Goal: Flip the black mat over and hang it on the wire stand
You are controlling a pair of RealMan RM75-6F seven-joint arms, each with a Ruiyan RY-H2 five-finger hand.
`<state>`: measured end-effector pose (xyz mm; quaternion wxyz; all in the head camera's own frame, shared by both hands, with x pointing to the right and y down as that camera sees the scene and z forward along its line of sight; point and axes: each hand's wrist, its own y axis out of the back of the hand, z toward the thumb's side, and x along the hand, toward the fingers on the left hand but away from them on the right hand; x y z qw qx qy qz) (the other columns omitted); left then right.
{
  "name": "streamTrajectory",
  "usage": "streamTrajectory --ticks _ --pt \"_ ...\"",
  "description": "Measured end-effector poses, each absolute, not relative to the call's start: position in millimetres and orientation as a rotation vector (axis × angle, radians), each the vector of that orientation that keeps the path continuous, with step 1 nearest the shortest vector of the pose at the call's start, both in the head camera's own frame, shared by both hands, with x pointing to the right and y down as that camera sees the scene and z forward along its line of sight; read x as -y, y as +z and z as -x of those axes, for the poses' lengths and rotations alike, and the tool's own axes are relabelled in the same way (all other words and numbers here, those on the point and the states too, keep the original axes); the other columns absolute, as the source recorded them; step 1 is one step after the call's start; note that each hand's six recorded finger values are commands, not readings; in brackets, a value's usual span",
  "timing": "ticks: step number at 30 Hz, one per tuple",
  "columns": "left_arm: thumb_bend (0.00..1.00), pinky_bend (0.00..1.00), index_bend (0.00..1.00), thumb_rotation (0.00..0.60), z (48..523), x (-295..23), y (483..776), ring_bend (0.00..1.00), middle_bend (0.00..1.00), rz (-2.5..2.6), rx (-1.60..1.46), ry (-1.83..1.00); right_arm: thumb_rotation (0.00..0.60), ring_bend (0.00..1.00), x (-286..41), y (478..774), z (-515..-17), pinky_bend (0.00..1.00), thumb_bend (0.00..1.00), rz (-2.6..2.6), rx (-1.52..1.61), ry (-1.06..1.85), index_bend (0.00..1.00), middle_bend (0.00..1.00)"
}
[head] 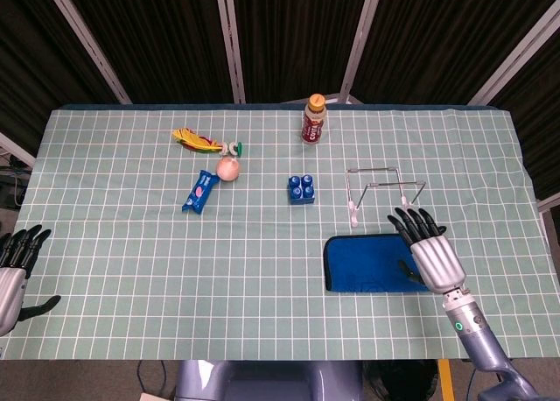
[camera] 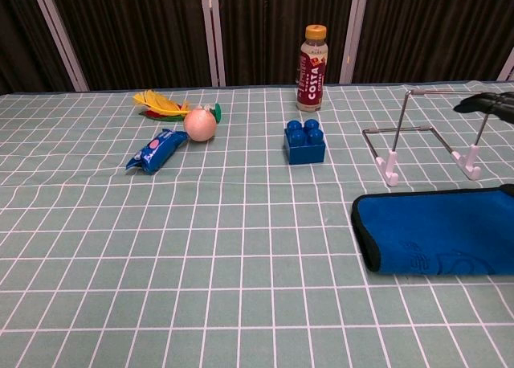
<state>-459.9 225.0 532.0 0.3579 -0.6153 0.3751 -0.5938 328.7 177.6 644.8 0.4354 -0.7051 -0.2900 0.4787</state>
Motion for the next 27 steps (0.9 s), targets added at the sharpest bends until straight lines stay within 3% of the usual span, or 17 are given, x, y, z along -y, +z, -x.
streamTrajectory --ticks 6,12,27 --pt "0.00 0.00 0.00 0.600 462 -223 539 0.00 0.00 1.581 -0.953 -1.559 0.600 0.00 -160 652 -287 0.00 0.22 1.746 0.432 1.065 0.15 0.00" --pt "0.00 0.00 0.00 0.600 462 -221 543 0.00 0.00 1.579 -0.944 -1.565 0.600 0.00 -150 664 -267 0.00 0.06 1.678 0.197 0.998 0.20 0.00" --pt "0.00 0.00 0.00 0.600 462 -219 544 0.00 0.00 1.591 -0.960 -1.548 0.600 0.00 -158 697 -234 0.00 0.08 1.661 0.033 0.895 0.31 0.00"
